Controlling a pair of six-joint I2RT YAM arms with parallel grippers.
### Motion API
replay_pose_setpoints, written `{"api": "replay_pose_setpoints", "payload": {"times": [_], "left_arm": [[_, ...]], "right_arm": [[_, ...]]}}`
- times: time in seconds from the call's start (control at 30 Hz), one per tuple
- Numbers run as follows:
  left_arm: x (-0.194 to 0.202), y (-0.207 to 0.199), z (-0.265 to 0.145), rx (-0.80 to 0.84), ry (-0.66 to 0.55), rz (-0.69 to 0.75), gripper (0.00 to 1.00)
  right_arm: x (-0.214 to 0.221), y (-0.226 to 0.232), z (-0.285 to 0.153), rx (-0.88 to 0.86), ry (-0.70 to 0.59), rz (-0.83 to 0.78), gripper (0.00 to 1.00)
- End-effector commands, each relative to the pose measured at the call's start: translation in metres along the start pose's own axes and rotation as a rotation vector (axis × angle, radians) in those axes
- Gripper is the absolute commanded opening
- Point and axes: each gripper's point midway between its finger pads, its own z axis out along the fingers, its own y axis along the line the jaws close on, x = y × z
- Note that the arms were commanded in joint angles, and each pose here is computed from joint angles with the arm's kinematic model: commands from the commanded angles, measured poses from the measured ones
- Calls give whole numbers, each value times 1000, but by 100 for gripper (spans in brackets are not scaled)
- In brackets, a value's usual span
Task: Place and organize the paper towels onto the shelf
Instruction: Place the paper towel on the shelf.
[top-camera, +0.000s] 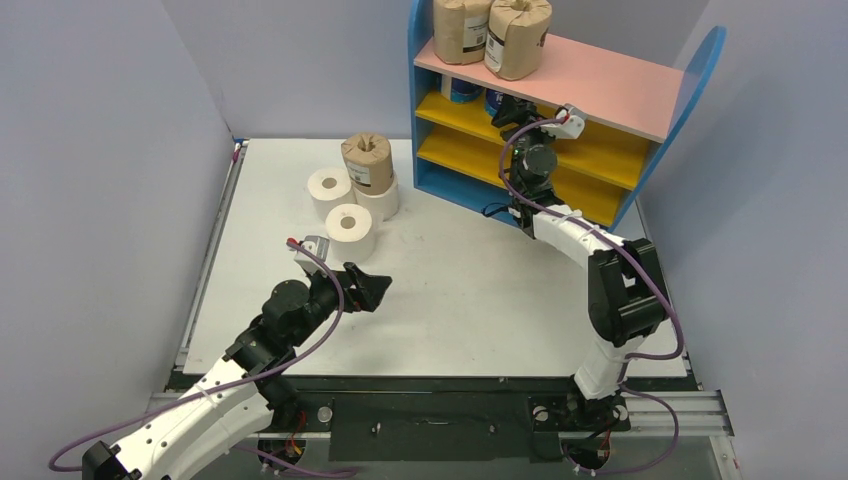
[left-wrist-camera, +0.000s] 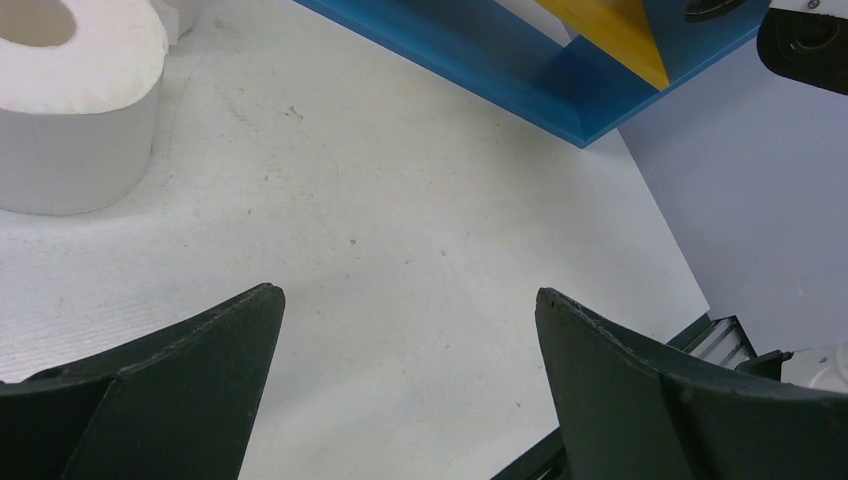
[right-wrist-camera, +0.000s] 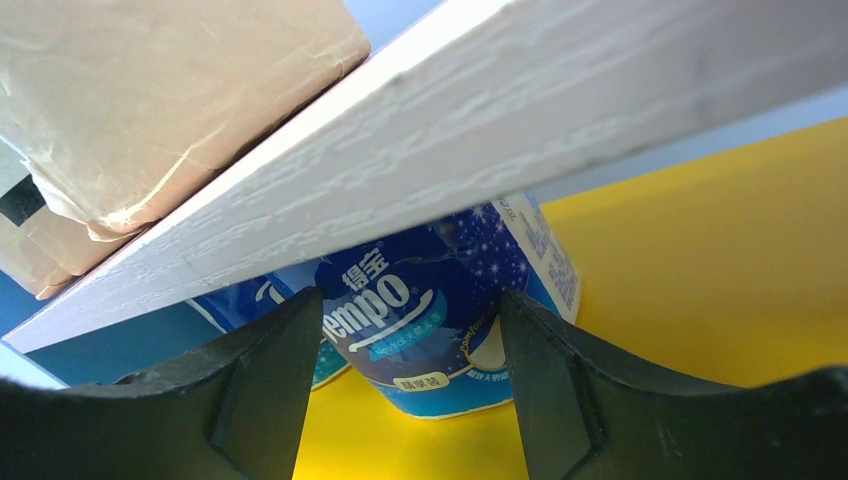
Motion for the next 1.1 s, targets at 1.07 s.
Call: {"api": "replay_pose_setpoints", "payload": {"times": [1.07], "left_arm": [[-15, -10, -6, 49, -63, -22, 96]], "right_arm": [[-17, -1, -59, -37, 103, 7, 68]]}}
